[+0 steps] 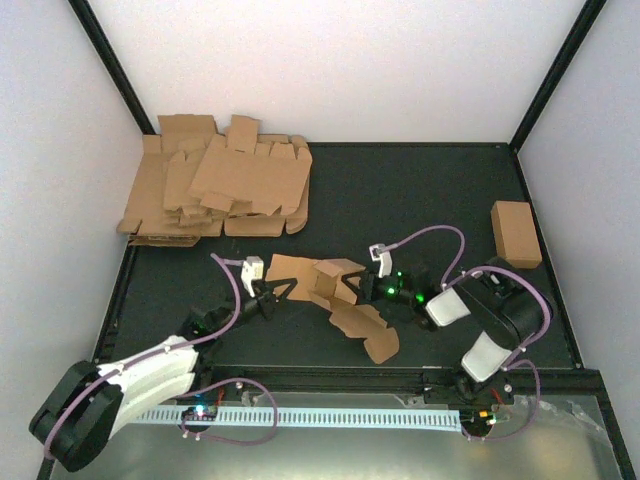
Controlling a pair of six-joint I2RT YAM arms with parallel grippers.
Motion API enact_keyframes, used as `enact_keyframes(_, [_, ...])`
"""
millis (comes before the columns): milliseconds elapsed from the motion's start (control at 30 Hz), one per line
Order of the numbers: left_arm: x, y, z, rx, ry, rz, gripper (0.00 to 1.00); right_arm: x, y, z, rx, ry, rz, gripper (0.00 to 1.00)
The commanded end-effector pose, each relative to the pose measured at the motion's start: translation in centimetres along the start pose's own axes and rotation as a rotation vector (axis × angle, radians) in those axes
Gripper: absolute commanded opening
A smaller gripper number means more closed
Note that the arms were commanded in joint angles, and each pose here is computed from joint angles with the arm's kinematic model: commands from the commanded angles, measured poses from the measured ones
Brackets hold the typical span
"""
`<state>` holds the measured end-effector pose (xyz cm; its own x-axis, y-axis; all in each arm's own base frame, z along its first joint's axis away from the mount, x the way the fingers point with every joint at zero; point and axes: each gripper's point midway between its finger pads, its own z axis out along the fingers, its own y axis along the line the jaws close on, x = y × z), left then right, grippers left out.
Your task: Fold the paper box
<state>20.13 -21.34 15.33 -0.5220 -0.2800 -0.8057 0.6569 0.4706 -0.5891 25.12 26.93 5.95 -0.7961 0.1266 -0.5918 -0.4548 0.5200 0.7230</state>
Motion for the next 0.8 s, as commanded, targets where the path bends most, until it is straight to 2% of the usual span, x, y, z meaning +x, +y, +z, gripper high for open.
enact_keyframes(0, [2.2,0.2,-1.0,0.017,0.034,0.024,0.01,-0.6,-0.1,0.9,0.021,-0.021,-0.015,0.36])
enact_keyframes(167, [2.3,0.4,-1.3,0.003,0.026,0.016,0.02,-0.6,-0.2,1.3,0.047,-0.022,-0.021,0.27])
enact_keyframes(333, [2.4,0.6,-1.6,-0.008,0.014,0.001,0.02,-1.2,0.0,0.9,0.060,-0.048,-0.031,0.03])
enact_keyframes(567, [2.1,0.3,-1.8,0.004,-0.003,0.004,0.02,-1.9,0.3,-0.2,0.092,-0.098,-0.050,0.02])
enact_keyframes(767, [2.0,-0.5,-1.9,0.042,-0.007,0.011,0.02,-3.0,1.2,-0.5,0.076,-0.143,-0.064,0.08])
